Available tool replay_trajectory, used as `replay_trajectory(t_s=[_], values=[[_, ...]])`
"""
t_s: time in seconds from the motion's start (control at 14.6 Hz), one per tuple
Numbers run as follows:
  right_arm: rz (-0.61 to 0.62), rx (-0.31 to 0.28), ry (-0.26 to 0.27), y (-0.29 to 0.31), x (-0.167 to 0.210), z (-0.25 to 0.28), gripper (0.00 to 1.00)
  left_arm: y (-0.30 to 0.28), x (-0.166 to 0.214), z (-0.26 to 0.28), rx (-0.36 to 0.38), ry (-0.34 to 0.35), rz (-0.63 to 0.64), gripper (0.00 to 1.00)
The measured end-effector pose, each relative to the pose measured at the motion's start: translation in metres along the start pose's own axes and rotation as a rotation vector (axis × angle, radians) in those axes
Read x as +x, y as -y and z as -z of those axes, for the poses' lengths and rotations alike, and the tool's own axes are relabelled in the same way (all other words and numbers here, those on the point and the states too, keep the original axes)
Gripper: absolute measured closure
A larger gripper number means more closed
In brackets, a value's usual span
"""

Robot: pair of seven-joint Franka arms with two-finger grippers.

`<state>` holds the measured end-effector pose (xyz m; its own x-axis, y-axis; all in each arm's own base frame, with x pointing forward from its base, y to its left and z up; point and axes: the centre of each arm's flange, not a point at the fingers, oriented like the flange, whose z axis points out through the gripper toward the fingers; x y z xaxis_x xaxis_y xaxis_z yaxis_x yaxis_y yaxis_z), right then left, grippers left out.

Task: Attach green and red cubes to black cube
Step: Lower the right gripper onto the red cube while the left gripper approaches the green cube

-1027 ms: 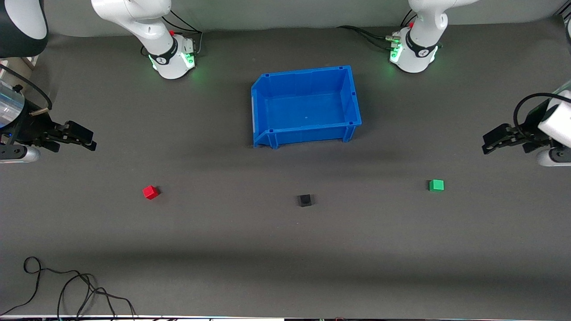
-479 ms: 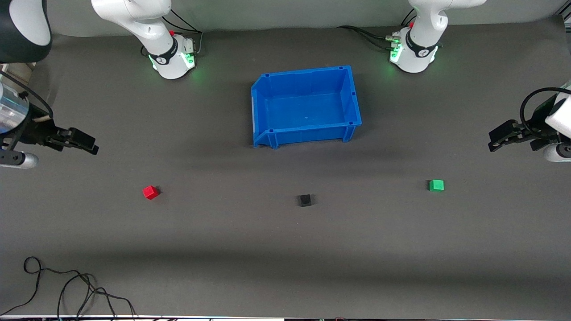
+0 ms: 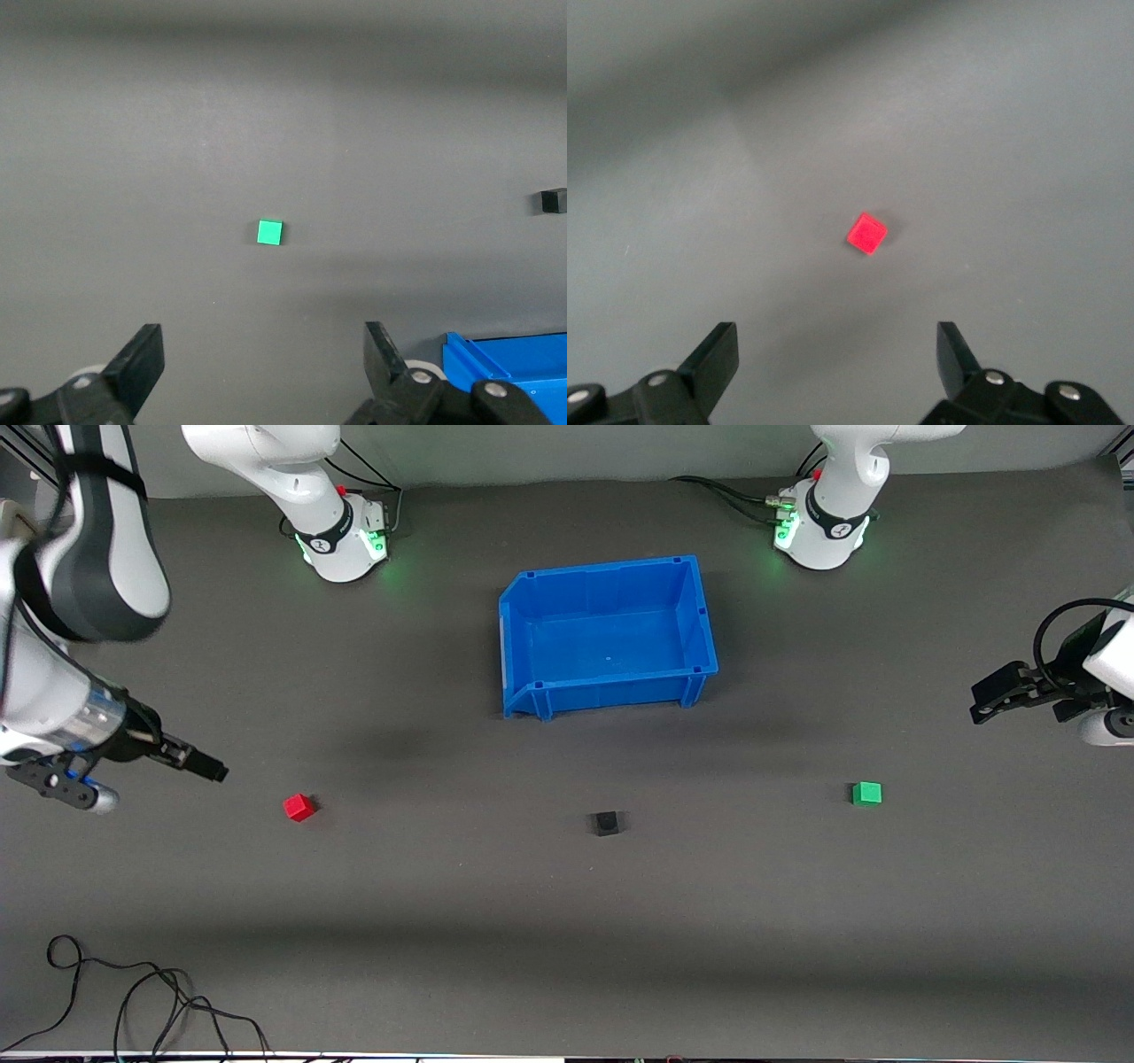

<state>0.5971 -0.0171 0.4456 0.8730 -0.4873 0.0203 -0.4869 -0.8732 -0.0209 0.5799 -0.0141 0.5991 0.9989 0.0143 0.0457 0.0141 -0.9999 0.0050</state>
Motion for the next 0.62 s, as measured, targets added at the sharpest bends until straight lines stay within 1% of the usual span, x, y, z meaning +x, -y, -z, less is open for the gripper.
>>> replay_trajectory(t_s=[0.14, 0.21, 0.27, 0.34, 0.48, 0.62], values=[[-0.206, 0.003, -0.008, -0.004, 0.002, -0.033, 0.0, 0.0, -0.001, -0.001, -0.002, 0.01, 0.006, 0.0], [-0.316, -0.004, 0.001, -0.003, 0.001, -0.05, 0.0, 0.0, -0.002, -0.002, -0.005, 0.025, 0.031, 0.0], [-0.405, -0.02, 0.02, -0.003, -0.001, -0.069, 0.0, 0.001, -0.004, -0.004, -0.008, 0.04, 0.088, 0.0], [-0.459, -0.037, 0.037, -0.002, -0.001, -0.091, 0.0, 0.004, -0.004, -0.007, -0.011, 0.053, 0.16, 0.0], [-0.52, -0.053, 0.049, -0.002, 0.004, -0.128, 0.0, 0.011, -0.005, -0.01, -0.038, 0.077, 0.329, 0.0], [-0.604, -0.06, 0.073, -0.008, 0.008, -0.151, 0.0, 0.021, -0.003, -0.014, -0.075, 0.102, 0.554, 0.0]])
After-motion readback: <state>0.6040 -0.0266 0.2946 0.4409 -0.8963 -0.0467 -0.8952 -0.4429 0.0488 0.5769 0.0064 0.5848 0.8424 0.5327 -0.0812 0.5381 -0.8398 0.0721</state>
